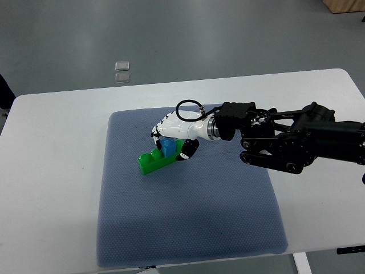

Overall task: Stack blue block on green block with right hand
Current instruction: 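Lower the blue block onto the green block's studs and press, then open the right hand and lift it off the blue block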

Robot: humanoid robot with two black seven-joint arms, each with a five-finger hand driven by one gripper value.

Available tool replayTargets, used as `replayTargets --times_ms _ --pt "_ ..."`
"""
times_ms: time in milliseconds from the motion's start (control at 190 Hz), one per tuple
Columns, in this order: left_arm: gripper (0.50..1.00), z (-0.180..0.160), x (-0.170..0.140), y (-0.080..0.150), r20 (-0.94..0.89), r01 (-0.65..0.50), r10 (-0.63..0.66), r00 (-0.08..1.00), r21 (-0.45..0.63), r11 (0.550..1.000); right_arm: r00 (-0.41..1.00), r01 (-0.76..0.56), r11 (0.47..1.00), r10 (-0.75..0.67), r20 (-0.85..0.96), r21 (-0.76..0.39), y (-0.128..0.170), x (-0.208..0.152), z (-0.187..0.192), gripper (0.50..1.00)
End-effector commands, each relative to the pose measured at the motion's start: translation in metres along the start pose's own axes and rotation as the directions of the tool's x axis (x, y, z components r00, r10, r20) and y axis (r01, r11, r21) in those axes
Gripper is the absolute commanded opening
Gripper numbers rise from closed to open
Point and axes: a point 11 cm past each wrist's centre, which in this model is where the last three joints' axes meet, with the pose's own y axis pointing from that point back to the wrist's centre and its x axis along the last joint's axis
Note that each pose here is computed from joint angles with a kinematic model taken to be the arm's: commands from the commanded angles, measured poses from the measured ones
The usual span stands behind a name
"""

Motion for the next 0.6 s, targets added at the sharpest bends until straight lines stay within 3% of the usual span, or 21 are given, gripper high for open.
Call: replayTargets --times_ms 0,236,593 --pt "1.0 0.0 0.0 0.0 0.0 0.0 0.0 1.0 0.001 1.0 1.0 -0.006 1.0 0.006 -0.006 0.002 0.0 0.005 0.0 0.86" --pt "1.0 0.0 0.0 0.0 -0.001 0.0 0.0 1.0 0.0 1.0 1.0 -0.015 1.0 0.015 -0.015 -0.003 0.001 0.014 0.002 0.893" --pt "1.0 0.0 0.0 0.0 0.0 0.0 0.0 1.0 0.001 1.0 0.999 -0.024 1.0 0.024 -0.027 -0.005 0.005 0.023 0.004 0.893"
